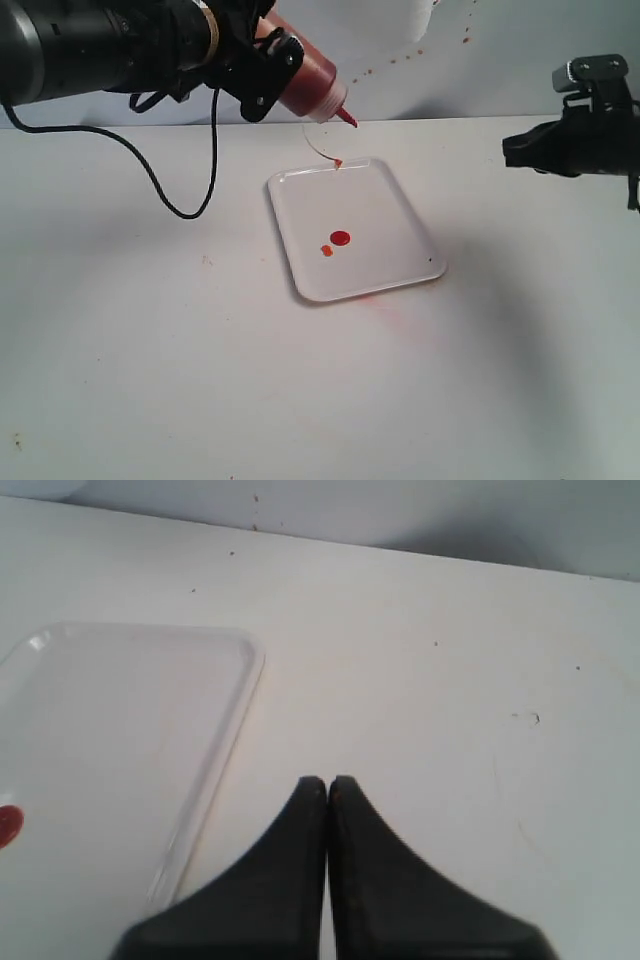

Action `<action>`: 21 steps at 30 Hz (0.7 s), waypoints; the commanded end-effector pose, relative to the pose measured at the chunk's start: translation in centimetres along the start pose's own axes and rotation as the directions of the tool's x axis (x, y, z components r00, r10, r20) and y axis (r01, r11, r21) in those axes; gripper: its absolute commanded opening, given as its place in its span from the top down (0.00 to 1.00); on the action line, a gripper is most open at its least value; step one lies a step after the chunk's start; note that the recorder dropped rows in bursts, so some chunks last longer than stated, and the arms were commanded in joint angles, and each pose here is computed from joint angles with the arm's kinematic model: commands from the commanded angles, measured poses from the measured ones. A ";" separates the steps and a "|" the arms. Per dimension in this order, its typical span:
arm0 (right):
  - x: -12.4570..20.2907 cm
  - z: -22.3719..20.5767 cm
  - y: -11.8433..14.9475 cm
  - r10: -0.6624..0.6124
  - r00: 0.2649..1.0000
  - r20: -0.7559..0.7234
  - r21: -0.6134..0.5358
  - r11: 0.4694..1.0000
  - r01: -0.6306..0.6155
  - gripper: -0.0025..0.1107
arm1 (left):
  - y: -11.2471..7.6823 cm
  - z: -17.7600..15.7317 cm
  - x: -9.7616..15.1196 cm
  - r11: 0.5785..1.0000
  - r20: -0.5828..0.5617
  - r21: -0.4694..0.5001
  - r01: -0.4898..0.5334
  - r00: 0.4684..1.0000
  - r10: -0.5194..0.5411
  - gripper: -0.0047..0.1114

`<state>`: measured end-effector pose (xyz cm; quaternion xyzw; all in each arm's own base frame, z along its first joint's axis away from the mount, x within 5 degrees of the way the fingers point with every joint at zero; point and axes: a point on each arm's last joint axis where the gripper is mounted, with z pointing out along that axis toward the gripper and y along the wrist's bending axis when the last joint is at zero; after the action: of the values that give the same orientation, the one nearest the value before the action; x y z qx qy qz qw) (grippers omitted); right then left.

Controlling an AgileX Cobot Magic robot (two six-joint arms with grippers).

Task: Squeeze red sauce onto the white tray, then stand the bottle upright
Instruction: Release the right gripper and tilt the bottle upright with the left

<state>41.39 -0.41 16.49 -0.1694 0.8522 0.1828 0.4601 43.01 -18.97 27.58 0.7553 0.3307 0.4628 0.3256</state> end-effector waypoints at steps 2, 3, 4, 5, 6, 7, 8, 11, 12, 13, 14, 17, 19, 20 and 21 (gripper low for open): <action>1.3 -2.9 1.1 0.038 0.998 0.049 -0.081 0.996 -0.034 0.98 | -0.1 -2.1 2.7 0.961 0.021 -0.003 0.276 0.961 -0.276 0.96; 1.6 -3.2 1.5 0.052 0.997 0.054 -0.109 0.993 -0.046 0.98 | -0.3 -2.7 3.0 0.954 0.031 -0.004 0.299 0.954 -0.299 0.96; 1.9 -3.5 1.6 0.063 0.996 0.056 -0.123 0.991 -0.055 0.98 | -0.6 -3.3 3.2 0.946 0.043 -0.005 0.325 0.945 -0.325 0.96; 2.2 -3.8 2.0 0.075 0.995 0.060 -0.153 0.986 -0.065 0.98 | -0.8 -3.9 3.4 0.936 0.052 -0.003 0.352 0.935 -0.351 0.96; 2.6 -4.0 2.5 0.084 0.995 0.057 -0.174 0.982 -0.073 0.98 | -1.1 -4.4 3.6 0.927 0.053 0.000 0.374 0.926 -0.373 0.96; 3.0 -4.2 2.8 0.089 0.995 0.048 -0.184 0.980 -0.078 0.98 | -1.3 -5.1 3.8 0.915 0.060 0.003 0.403 0.913 -0.403 0.96; 3.4 -4.4 3.1 0.089 0.995 0.042 -0.192 0.978 -0.080 0.98 | -1.7 -5.8 3.9 0.892 0.078 0.003 0.452 0.889 -0.450 0.96; 5.1 -5.1 4.3 0.050 0.999 0.017 -0.205 0.978 -0.045 0.98 | -2.7 -7.4 3.7 0.815 0.153 -0.005 0.580 0.805 -0.573 0.96; 5.6 -5.4 4.5 0.022 1.000 0.010 -0.203 0.979 -0.019 0.98 | -3.2 -8.0 3.3 0.784 0.171 0.008 0.620 0.772 -0.612 0.96; 5.9 -5.5 4.7 0.018 1.000 0.004 -0.202 0.979 -0.017 0.98 | -3.8 -8.4 2.8 0.749 0.189 0.021 0.663 0.733 -0.654 0.96; 5.8 -5.7 4.8 0.018 1.000 0.008 -0.207 0.978 -0.016 0.98 | -4.6 -8.8 2.2 0.724 0.209 0.036 0.689 0.704 -0.679 0.96; 5.4 -5.8 5.3 0.024 0.999 0.041 -0.255 0.967 -0.013 0.98 | -7.2 -9.5 0.4 0.668 0.243 0.090 0.738 0.634 -0.734 0.96; 5.3 -5.9 5.4 0.027 0.998 0.051 -0.271 0.963 -0.012 0.98 | -8.8 -9.8 -0.4 0.609 0.259 0.107 0.786 0.569 -0.780 0.96; 5.3 -5.9 5.5 0.027 0.998 0.053 -0.273 0.962 -0.012 0.98 | -9.6 -9.9 -0.7 0.574 0.273 0.105 0.812 0.532 -0.802 0.96; 5.3 -5.9 5.4 0.029 0.998 0.051 -0.271 0.963 -0.014 0.98 | -10.4 -10.1 -0.8 0.535 0.290 0.095 0.840 0.491 -0.822 0.96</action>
<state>32.12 1.05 15.43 -0.2137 0.8161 0.3008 0.4448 32.20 -12.33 22.92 0.6137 0.5726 0.1739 0.5151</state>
